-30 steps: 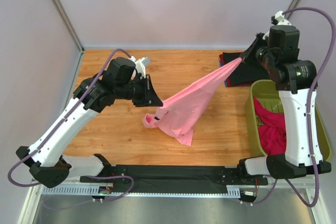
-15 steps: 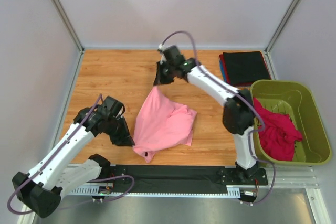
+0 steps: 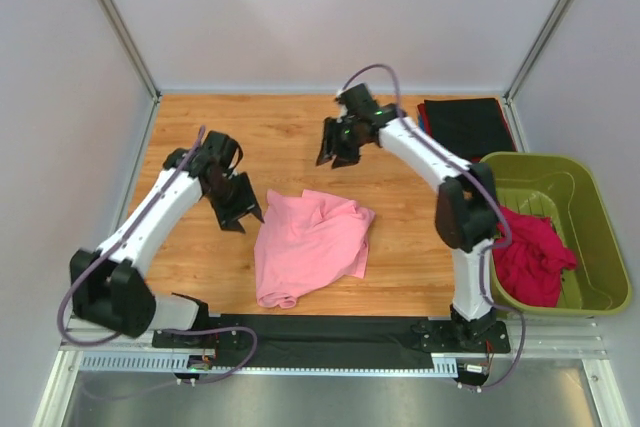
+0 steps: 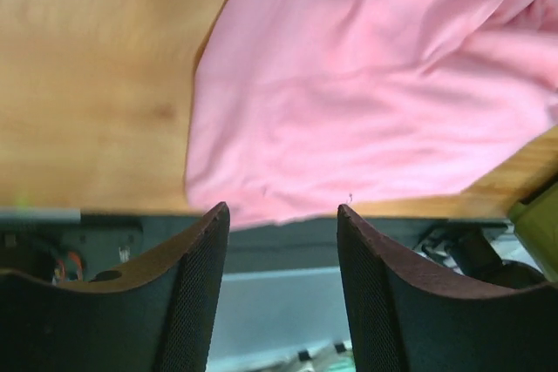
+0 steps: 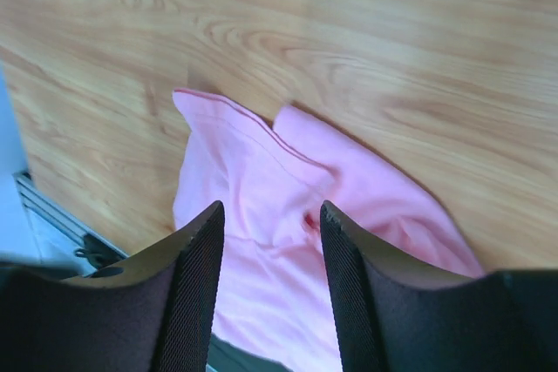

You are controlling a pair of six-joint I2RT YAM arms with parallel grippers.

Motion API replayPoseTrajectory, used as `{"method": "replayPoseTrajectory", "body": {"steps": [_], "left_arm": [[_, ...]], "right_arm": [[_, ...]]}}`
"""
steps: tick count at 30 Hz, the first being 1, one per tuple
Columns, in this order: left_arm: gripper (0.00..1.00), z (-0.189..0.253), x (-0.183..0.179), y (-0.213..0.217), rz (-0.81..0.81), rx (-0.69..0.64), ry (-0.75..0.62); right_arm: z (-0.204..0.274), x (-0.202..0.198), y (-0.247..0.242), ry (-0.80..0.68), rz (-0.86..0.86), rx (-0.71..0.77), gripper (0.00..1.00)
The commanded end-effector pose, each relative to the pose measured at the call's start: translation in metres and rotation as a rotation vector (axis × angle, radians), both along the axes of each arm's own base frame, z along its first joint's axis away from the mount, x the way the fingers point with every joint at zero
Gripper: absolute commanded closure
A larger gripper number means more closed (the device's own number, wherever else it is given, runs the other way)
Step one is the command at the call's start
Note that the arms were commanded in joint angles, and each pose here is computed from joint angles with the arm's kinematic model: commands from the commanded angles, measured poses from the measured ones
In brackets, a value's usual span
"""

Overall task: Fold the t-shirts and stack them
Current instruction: Flatten the tshirt out

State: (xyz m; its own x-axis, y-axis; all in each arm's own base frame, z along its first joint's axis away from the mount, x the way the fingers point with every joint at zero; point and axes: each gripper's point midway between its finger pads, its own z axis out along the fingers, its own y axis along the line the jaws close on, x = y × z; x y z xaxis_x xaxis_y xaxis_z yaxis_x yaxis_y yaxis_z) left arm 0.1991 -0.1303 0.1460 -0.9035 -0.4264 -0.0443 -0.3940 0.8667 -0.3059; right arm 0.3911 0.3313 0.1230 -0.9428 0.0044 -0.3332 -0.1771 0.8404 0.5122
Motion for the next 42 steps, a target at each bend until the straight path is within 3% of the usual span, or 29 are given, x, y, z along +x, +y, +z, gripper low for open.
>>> {"method": "replayPoseTrajectory", "body": {"steps": [1,4,7,12,20,29,34,42], "left_arm": [[0.41,-0.001,0.088,-0.02,-0.186,-0.02,-0.232],[0.43,-0.018,0.128,-0.039,-0.302,-0.051,-0.259],[0.43,-0.05,0.151,-0.025,-0.322,0.057,-0.201],[0.45,-0.075,0.168,-0.03,-0.384,0.028,-0.239],[0.44,-0.075,0.167,-0.022,-0.484,0.035,-0.317],[0.46,-0.092,0.172,-0.022,-0.473,-0.045,-0.336],[0.51,-0.091,0.177,-0.038,-0.522,-0.133,-0.335],[0.56,-0.1,0.168,-0.033,-0.52,-0.118,-0.301]], "right_arm": [[0.07,-0.018,-0.06,-0.049,-0.07,0.027,0.5],[0.079,-0.044,-0.087,-0.051,-0.07,0.001,0.5],[0.086,-0.065,-0.102,-0.045,-0.078,0.017,0.5],[0.086,-0.086,-0.112,-0.043,-0.067,0.022,0.5],[0.08,-0.091,-0.115,-0.026,-0.032,0.003,0.5],[0.078,-0.094,-0.124,-0.017,-0.021,-0.018,0.5],[0.072,-0.096,-0.129,0.001,-0.039,-0.023,0.5],[0.071,-0.094,-0.131,0.003,-0.047,-0.031,0.5]]}}
